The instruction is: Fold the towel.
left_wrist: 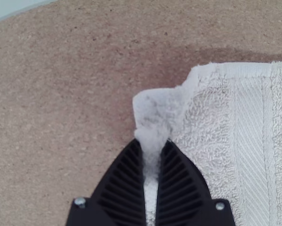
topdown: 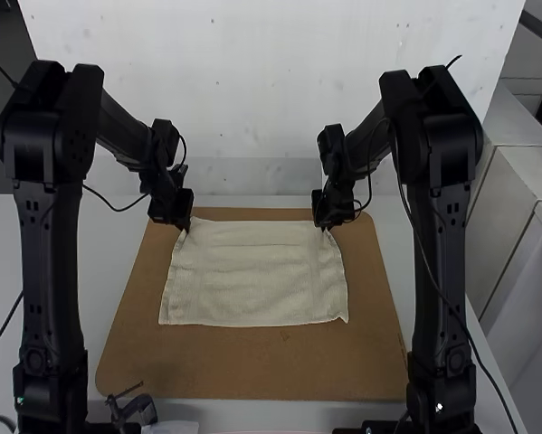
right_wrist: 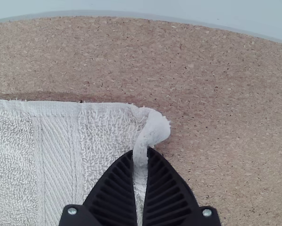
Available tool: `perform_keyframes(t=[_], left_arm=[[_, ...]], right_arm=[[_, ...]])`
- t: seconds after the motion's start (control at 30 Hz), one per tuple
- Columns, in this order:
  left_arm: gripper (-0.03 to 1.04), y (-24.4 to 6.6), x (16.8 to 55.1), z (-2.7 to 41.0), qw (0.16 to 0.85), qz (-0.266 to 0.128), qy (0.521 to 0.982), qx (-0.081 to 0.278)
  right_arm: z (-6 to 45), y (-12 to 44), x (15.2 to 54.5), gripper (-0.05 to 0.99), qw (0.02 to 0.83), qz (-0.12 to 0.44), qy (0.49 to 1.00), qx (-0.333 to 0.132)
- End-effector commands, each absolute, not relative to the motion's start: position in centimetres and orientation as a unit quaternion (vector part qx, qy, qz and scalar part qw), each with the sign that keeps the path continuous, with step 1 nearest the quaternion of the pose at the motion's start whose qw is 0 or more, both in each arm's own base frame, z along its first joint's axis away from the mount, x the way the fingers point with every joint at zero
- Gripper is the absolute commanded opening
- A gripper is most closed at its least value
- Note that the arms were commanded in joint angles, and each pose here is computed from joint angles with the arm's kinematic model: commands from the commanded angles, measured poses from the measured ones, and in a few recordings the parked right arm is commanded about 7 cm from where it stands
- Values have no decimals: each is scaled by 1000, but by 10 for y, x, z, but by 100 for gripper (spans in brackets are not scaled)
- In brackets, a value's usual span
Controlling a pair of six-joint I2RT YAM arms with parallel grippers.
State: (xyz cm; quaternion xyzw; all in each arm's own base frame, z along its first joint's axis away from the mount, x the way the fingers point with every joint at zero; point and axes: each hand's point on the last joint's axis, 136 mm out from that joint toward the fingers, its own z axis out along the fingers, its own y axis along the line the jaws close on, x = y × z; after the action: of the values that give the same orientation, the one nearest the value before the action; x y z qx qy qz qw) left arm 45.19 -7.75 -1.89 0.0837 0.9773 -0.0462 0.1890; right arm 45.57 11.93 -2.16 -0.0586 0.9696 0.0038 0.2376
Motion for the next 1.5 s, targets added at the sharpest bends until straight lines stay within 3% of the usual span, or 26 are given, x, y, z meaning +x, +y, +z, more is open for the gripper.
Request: perform_keyframes(t=[0.0, 0.43, 0.67, 1.0, 1.17, 1.47], left_arm=[[2, -81, 454, 2, 201, -57, 975, 73], [2, -81, 465, 69, 258, -68, 963, 48], [2, -98, 462, 102, 289, -74, 953, 60], [2, -99, 466, 142, 331, -79, 938, 59], [2, -93, 460, 143, 331, -78, 939, 53], [2, -89, 412, 116, 298, -76, 950, 61]], right_arm=[[-12, 110, 467, 2, 272, -13, 962, -27], [24, 114, 482, 2, 322, 1, 946, -21], [49, 113, 487, 2, 357, 10, 934, -16], [86, 109, 488, 2, 407, 22, 913, -10], [92, 107, 478, 2, 414, 21, 910, -18], [81, 104, 443, 2, 379, 18, 924, -48]])
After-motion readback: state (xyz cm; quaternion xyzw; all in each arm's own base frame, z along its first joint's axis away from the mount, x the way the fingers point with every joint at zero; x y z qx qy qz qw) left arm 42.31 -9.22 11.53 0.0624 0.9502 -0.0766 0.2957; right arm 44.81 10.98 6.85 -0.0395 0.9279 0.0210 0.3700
